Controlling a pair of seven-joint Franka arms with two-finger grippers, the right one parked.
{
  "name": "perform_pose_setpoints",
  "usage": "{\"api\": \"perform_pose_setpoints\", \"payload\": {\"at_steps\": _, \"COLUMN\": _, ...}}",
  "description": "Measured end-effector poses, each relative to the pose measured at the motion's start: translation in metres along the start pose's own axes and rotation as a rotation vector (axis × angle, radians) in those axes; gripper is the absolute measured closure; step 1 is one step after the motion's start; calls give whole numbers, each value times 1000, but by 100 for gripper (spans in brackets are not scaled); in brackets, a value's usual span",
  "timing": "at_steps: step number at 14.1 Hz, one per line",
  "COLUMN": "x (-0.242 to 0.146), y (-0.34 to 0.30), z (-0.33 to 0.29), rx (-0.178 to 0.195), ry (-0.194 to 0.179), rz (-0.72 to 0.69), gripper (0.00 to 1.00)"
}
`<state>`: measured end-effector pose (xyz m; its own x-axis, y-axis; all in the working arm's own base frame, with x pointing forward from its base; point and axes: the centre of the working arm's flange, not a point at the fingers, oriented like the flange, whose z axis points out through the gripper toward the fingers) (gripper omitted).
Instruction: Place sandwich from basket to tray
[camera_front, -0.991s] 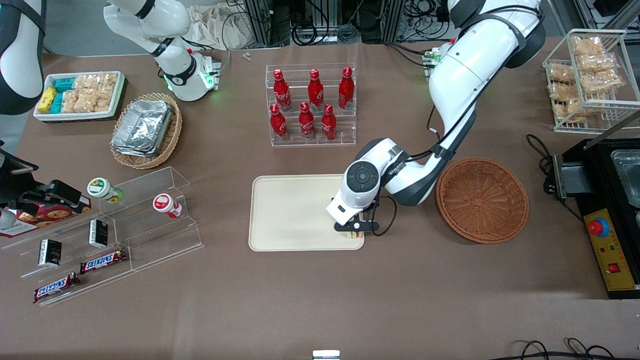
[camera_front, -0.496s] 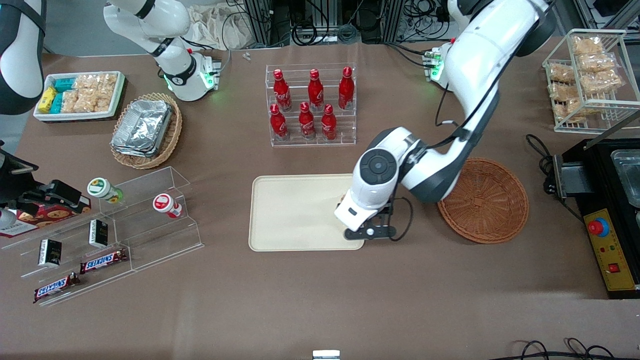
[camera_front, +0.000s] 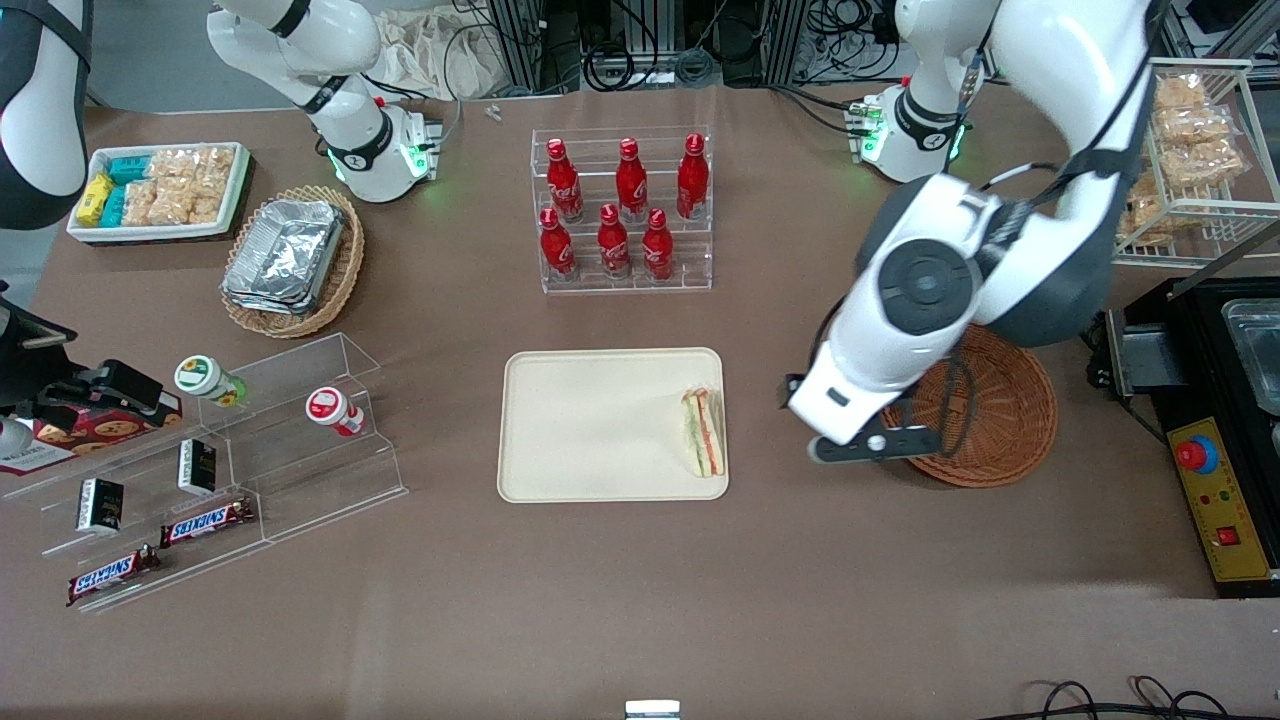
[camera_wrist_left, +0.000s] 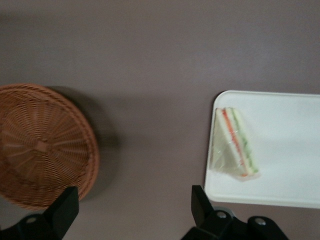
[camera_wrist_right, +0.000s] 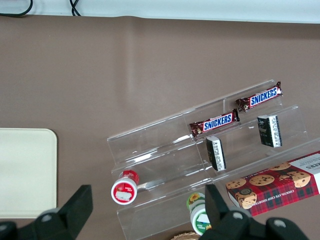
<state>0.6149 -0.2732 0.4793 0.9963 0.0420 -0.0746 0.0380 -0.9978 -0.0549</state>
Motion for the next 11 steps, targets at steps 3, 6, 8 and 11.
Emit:
{"api": "perform_pose_setpoints", "payload": {"at_steps": 3, "x": -7, "y": -48, "z": -16, "rx": 26, "ry": -4, "rz": 7, "gripper": 0}}
{"api": "perform_pose_setpoints", "payload": {"at_steps": 6, "x": -15, "y": -87, "z": -25, "rx": 42, "ry": -5, "rz": 23, "gripper": 0}}
{"api": "perform_pose_setpoints", "payload": {"at_steps": 8, "x": -16, "y": -111, "z": -30, "rx": 47, "ry": -1, "rz": -3, "gripper": 0}}
{"api": "perform_pose_setpoints", "payload": {"at_steps": 11, "x": -7, "y": -154, "z": -34, "rx": 37, "ry": 1, "rz": -32, "gripper": 0}}
